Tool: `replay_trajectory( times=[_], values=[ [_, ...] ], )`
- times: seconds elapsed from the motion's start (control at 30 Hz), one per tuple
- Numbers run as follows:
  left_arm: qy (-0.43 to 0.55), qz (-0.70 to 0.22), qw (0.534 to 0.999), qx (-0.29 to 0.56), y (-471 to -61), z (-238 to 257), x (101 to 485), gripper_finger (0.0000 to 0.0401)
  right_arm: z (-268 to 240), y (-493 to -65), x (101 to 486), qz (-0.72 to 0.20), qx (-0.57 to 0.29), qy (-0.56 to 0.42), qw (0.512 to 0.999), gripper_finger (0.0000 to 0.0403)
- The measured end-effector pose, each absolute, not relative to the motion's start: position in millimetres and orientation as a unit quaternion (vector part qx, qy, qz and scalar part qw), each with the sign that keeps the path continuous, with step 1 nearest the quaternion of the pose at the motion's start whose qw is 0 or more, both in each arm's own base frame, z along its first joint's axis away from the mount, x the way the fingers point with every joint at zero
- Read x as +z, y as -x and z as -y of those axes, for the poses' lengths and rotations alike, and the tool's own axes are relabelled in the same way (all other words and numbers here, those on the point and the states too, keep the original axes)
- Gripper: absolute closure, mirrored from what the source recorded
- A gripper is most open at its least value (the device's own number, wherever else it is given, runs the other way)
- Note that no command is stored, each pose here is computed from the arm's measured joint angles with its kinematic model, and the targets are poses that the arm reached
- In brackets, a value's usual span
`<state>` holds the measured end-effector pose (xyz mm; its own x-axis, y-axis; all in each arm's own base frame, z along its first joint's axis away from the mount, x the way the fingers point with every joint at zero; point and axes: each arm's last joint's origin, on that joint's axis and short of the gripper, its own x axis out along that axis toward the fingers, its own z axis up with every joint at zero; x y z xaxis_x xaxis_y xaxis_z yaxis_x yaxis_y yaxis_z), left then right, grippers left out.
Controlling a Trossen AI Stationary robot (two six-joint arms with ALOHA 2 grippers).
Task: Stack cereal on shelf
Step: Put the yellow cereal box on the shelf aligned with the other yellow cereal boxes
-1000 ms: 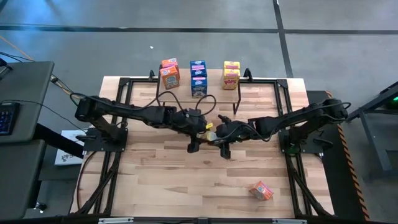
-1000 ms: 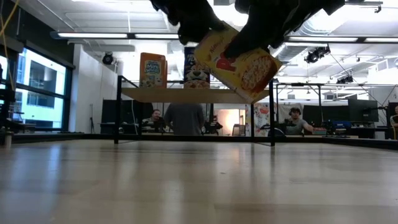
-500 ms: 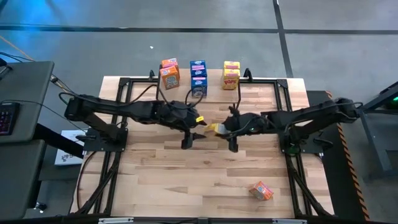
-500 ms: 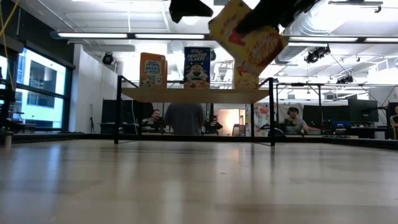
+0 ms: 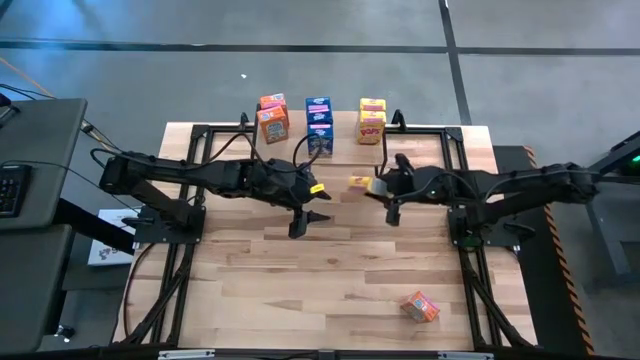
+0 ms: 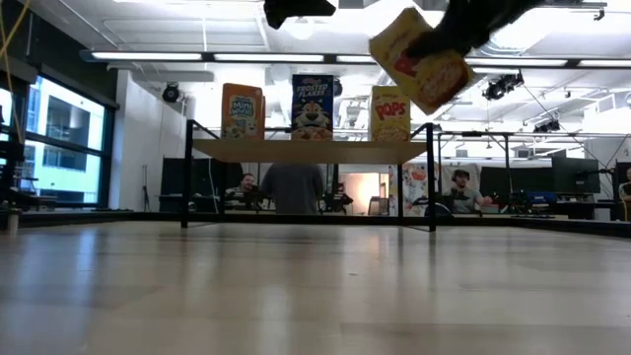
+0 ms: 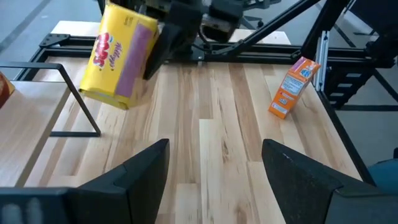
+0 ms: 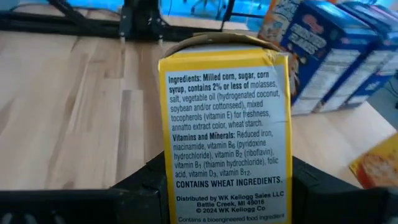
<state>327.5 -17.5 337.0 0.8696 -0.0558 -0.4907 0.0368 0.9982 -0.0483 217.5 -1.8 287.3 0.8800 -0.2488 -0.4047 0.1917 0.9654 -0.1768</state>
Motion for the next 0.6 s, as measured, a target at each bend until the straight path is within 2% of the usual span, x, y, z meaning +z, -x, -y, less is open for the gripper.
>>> replay_trajectory(
  times=[0.3, 0.6],
  values=[
    [0.019, -0.254, 0.967, -0.020, -328, 15, 337, 0.0153, 23, -184, 253, -0.052, -0.117, 0.043, 0.991, 0.0237],
    [0.025, -0.255, 0.967, 0.004, -328, -1, 337, 0.0153, 46, -179, 248, 0.036, -0.113, 0.076, 0.990, 0.0237]
  ],
)
